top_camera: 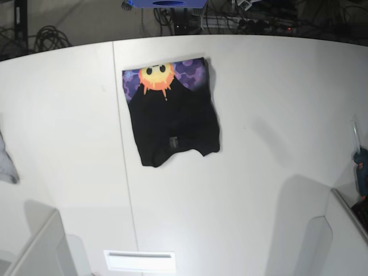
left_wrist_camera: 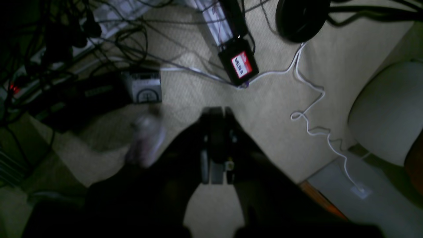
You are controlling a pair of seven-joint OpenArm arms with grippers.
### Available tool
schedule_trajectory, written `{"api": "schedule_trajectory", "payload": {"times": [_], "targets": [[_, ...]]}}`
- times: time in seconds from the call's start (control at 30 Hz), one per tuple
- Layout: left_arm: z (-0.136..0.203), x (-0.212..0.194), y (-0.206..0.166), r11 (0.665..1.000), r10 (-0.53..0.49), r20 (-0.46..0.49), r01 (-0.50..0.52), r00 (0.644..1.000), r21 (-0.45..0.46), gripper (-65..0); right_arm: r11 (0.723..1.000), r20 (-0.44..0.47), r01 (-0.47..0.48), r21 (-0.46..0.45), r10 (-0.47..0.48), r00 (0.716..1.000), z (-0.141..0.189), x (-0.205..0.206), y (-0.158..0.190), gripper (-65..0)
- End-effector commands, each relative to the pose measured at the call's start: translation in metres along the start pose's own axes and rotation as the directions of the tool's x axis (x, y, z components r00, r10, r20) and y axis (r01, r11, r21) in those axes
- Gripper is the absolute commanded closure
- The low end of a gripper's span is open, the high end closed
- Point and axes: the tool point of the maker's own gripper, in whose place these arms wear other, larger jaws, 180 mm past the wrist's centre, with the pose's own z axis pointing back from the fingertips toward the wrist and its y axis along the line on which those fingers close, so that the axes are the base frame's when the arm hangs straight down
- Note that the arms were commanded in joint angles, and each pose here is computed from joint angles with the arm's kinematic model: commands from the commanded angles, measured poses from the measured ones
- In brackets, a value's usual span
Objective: Fold the T-shirt properly
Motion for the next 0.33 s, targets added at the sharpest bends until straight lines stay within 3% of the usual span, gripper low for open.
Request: {"api": "schedule_trajectory", "payload": {"times": [0.0,0.13,0.3], "targets": [[0.002,-0.007,-0.002,1.000,0.006,-0.008,-0.006,1.000,-0.008,0.0,1.000,-0.007,-0.004,-0.003,0.004,1.000,0.002,-0.007,-0.002,0.0],[0.002,0.007,-0.006,1.000,0.013,0.086,-0.012,0.996,-0.015,0.0,1.000,-0.004,-0.004,-0.005,0.004,1.000,0.002,-0.007,-0.002,0.0],[0.002,0.010,-0.007,1.000,0.015,0.103,-0.013,0.995,-0.015,0.0,1.000,-0.012,-0.006,-0.010,0.006,1.000,0.002,-0.010,-0.006,0.0]]}}
